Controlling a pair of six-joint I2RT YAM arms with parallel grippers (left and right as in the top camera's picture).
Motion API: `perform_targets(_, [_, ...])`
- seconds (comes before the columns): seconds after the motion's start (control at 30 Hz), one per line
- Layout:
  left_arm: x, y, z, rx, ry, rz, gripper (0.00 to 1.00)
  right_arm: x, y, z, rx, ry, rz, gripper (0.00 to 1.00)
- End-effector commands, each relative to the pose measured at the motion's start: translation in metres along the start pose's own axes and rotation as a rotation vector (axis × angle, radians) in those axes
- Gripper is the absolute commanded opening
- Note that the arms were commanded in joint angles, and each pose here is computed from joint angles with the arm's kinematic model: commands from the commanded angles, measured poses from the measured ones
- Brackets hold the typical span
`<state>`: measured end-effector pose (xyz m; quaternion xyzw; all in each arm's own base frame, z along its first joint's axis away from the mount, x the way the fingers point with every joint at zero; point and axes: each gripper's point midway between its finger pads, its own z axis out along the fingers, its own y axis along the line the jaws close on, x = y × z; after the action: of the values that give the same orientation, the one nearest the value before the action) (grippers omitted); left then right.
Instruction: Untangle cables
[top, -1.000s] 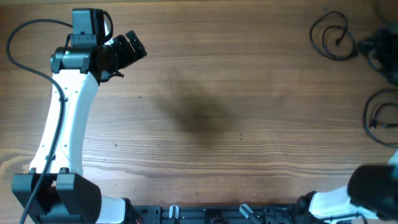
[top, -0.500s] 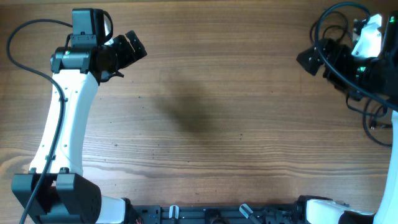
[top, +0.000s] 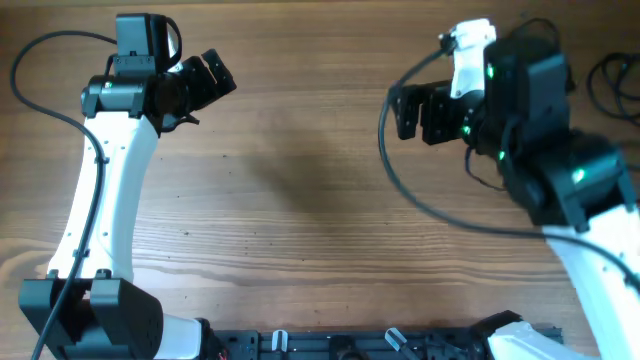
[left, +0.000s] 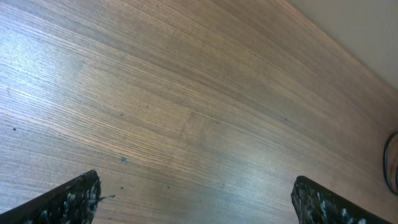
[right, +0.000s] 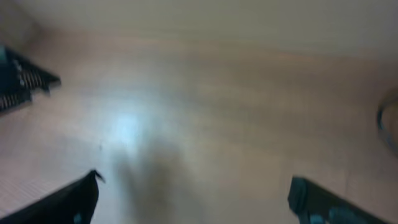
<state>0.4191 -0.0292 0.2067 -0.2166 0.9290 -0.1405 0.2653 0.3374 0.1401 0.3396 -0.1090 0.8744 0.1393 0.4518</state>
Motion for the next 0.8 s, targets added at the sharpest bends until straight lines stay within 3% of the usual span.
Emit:
perform_targets(0.0, [0.000, 0.001, 0.000, 0.001, 0.003, 0.016, 1.00, 0.031, -0.012, -0.001, 0.030, -0.110, -0.072, 1.00])
perform_targets(0.33, [0.000, 0.001, 0.000, 0.001, 0.003, 0.016, 1.00, 0.137, -0.032, -0.012, 0.005, -0.440, -0.068, 1.00])
perform_targets(0.77, [0.000, 0.001, 0.000, 0.001, 0.002, 0.016, 1.00, 0.185, -0.046, -0.012, 0.017, -0.631, -0.063, 1.00])
